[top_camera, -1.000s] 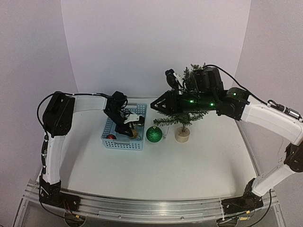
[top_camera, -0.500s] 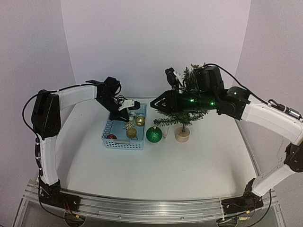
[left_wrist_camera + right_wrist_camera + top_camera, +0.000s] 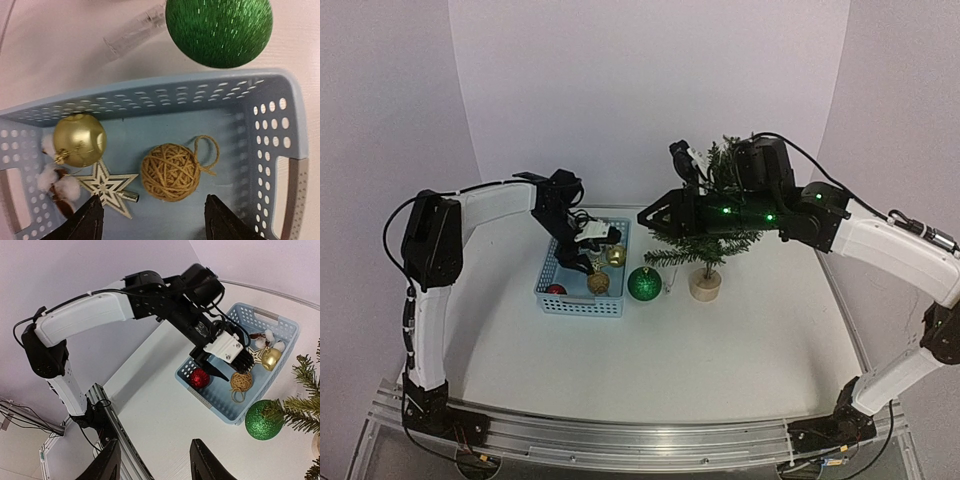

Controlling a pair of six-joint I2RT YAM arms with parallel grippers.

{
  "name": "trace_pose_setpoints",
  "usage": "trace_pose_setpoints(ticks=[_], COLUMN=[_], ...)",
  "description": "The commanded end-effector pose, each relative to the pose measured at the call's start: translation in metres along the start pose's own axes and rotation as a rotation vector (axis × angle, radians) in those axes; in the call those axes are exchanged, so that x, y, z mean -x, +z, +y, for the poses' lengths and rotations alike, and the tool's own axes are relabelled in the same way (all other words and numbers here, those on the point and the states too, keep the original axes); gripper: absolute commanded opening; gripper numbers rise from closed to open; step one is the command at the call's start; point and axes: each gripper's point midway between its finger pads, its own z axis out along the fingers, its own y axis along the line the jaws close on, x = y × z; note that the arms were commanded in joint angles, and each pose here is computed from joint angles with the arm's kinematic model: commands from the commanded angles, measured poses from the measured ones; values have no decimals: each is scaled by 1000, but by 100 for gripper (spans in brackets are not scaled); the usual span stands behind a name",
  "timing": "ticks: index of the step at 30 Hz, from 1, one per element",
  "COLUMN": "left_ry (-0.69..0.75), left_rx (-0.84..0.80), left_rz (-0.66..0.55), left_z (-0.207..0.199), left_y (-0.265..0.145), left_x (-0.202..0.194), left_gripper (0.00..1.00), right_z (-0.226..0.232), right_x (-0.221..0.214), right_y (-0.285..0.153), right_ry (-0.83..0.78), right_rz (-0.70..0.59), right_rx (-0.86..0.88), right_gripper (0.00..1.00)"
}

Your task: Decorate the small christmas tree

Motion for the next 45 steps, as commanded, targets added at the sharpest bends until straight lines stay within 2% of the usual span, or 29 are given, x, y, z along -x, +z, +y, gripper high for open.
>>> trace_pose_setpoints(ticks=[1, 8, 14, 18, 23, 31, 41, 45], left_ry=[77, 110, 128, 128, 116, 57, 68, 44], left_rx=[-60, -96, -112, -107, -102, -2, 145, 204], left_rz=[-2, 41, 85, 94, 88, 61, -46, -144], left_z=[-9, -15, -21, -19, -16, 3, 10, 24], left_y=[17, 47, 62, 65, 60, 9, -88, -117], left_x=[-1, -12, -24, -27, -23, 0, 59, 91], left_gripper=[69, 69, 65, 55, 35, 13, 6, 6], right_z=[12, 12, 11, 10, 10, 14, 22, 21], right_x=[15, 15, 14, 13, 13, 21, 42, 55], right_y=[-17, -13, -15, -15, -15, -24, -35, -49], right_ry=[-8, -10, -15, -14, -14, -18, -48, -51], right_rz=[-67, -56, -57, -59, -59, -88, -148, -207], right_rx=[22, 29, 24, 20, 19, 20, 14, -26], right_gripper=[47, 47, 47, 47, 47, 47, 49, 51])
